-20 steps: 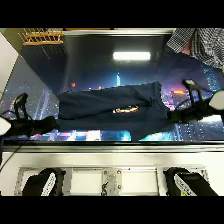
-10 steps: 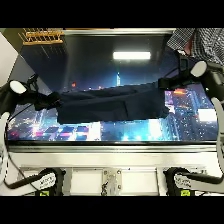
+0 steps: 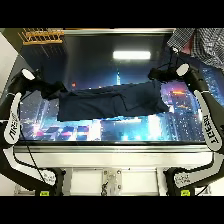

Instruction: Fold the clothes and pants, and hang the long-sleeved shirts on hangers.

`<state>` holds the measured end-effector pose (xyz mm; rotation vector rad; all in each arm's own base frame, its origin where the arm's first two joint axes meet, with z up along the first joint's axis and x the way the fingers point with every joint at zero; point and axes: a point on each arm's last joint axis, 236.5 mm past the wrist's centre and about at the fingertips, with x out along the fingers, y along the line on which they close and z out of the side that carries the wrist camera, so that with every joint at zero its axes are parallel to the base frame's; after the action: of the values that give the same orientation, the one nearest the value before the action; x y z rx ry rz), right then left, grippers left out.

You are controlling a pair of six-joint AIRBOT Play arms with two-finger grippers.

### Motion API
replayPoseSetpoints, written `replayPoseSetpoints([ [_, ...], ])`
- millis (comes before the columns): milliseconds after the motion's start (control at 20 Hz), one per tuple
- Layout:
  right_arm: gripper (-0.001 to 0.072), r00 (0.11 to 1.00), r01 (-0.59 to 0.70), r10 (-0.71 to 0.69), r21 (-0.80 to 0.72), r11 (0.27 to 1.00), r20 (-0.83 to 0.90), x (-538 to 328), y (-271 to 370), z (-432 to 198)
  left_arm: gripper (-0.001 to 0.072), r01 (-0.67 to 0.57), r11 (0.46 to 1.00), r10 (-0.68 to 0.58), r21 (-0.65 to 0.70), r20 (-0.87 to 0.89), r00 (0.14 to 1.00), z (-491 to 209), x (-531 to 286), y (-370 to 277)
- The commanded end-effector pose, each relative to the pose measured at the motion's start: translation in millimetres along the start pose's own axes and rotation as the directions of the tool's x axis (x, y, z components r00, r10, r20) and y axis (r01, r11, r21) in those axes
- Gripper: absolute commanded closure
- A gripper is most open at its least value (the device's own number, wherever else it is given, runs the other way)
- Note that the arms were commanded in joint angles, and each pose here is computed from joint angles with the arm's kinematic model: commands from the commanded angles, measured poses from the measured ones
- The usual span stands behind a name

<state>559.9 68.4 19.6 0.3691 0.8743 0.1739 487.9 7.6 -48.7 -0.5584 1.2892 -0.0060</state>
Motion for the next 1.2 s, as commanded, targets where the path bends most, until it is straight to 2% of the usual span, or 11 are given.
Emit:
replayPoseSetpoints([
  [0, 0.0189, 0.998, 0.006, -0.007, 0.013, 1.000, 0.069, -23.6, -7.4, 24.1, 0.0031, 0.042, 0.999, -0.042, 0.003, 0.117, 0.992, 38.8, -35.0, -13.5],
  [50, 0.0227, 0.998, 0.043, -0.042, -0.017, 0.999, 0.055, -39.1, -17.9, 23.2, 0.0031, 0.027, 1.000, -0.027, 0.005, 0.139, 0.990, 40.2, -49.6, -7.8],
  [200, 0.0223, 0.984, 0.167, -0.170, -0.054, 0.984, -0.051, -87.5, -63.9, -17.9, 0.0031, -0.038, 0.999, 0.041, -0.030, 0.119, 0.992, 3.1, -66.1, 24.1],
  [400, 0.0211, 0.953, 0.247, -0.213, 0.142, 0.959, -0.217, -119.8, -114.3, -128.2, 0.0031, -0.078, 0.989, 0.072, -0.127, -0.053, 0.996, -107.7, -31.4, 61.4],
  [500, -0.0008, 0.946, 0.243, -0.168, 0.261, 0.934, -0.279, -121.2, -119.6, -176.3, 0.0031, -0.071, 0.983, 0.053, -0.170, -0.112, 0.992, -158.6, -13.8, 64.9],
  [600, -0.0008, 0.943, 0.224, -0.114, 0.342, 0.913, -0.313, -113.5, -115.1, -204.9, 0.0031, -0.014, 0.967, -0.011, -0.256, -0.097, 0.995, -184.7, 0.2, 57.5],
  [750, -0.0008, 0.959, 0.189, -0.084, 0.396, 0.898, -0.269, -92.3, -105.8, -206.6, 0.0032, 0.063, 0.920, -0.074, -0.387, -0.012, 0.997, -189.1, 15.6, 52.2],
  [850, -0.0008, 0.972, 0.165, -0.078, 0.405, 0.899, -0.223, -74.3, -97.2, -197.9, 0.0031, 0.082, 0.901, -0.089, -0.427, 0.004, 0.996, -187.1, 26.6, 50.2],
  [1150, -0.0006, 0.982, 0.143, -0.075, 0.421, 0.896, -0.173, -28.9, -80.1, -197.3, 0.0032, 0.107, 0.933, -0.109, -0.343, 0.012, 0.994, -155.3, 51.0, 17.3],
])
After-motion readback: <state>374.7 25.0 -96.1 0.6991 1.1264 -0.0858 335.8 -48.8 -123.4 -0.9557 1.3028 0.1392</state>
